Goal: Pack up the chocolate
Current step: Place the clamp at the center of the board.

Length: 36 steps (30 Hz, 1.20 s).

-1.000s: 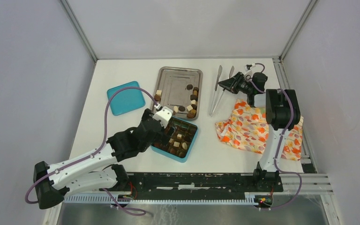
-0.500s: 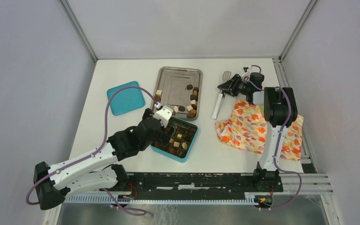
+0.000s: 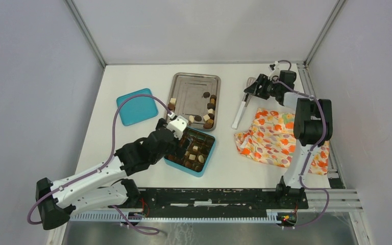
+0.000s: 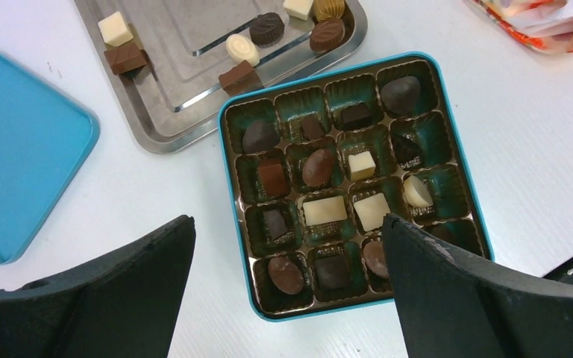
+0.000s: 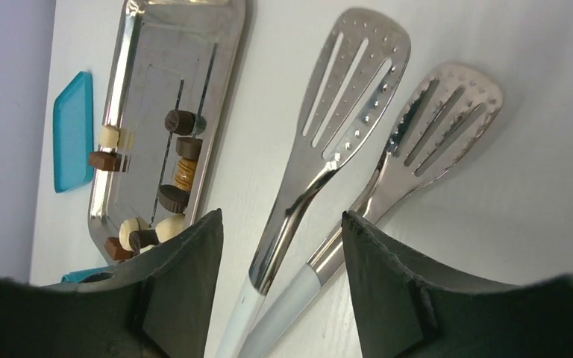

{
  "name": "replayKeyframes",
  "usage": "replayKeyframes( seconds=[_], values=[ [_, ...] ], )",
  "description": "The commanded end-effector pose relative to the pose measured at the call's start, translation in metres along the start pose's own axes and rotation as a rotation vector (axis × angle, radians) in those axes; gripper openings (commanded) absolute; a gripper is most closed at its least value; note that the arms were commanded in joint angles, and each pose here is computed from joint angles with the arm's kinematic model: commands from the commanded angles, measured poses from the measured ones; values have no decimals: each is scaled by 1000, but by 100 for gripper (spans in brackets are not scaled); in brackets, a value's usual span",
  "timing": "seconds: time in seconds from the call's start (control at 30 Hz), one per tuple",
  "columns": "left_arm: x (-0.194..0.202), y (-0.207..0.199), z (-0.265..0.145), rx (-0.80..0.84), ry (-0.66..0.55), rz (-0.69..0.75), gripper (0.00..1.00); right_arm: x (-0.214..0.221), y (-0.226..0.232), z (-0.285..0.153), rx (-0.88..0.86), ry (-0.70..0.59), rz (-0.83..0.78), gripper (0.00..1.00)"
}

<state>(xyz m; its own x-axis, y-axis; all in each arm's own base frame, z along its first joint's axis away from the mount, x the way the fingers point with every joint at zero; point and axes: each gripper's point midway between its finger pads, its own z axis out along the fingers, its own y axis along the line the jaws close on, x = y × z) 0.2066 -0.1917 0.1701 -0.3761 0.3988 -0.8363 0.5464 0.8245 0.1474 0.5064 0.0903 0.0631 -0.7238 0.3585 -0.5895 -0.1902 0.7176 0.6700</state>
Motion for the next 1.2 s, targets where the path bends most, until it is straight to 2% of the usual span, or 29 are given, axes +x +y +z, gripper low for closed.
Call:
replayKeyframes(
  seconds=[0.0,0.07,0.2,0.3,0.4,0.43,0.47,0.53,0.63,0.7,0.8,0.97,1.17],
  values=[
    [-23,-6,-8,57,-78,-12,99,-26,26,-32,-4,-55,-181,66],
    [-27,-9,-10,79,-93,-27,99,-22,33,-42,-16,-36,-237,66],
    [-42,-28,-19,185,-126,-131,99,-1,51,-80,-22,-47,-448,66],
    [-51,-52,-22,299,-113,-237,97,2,80,-116,-45,-108,-650,66],
    [-54,-74,-18,378,-61,-316,90,0,120,-152,-106,-184,-846,67],
    [-53,-78,-13,380,-31,-343,88,8,130,-159,-148,-203,-905,70],
    [-54,-83,-11,391,-17,-372,86,12,142,-168,-183,-241,-954,78],
    [-56,-99,-7,452,3,-414,78,35,161,-177,-299,-272,-958,96],
    [-49,-122,6,524,67,-467,64,76,183,-189,-497,-285,-935,98],
    [-42,-130,17,517,119,-475,55,92,177,-188,-497,-281,-941,98],
    [-31,-135,34,449,169,-473,49,103,160,-181,-461,-210,-926,98],
    [-9,-128,62,284,255,-414,50,105,147,-172,-435,-137,-910,98],
    [3,-139,83,273,322,-370,52,106,145,-170,-435,-115,-891,98]
  ],
)
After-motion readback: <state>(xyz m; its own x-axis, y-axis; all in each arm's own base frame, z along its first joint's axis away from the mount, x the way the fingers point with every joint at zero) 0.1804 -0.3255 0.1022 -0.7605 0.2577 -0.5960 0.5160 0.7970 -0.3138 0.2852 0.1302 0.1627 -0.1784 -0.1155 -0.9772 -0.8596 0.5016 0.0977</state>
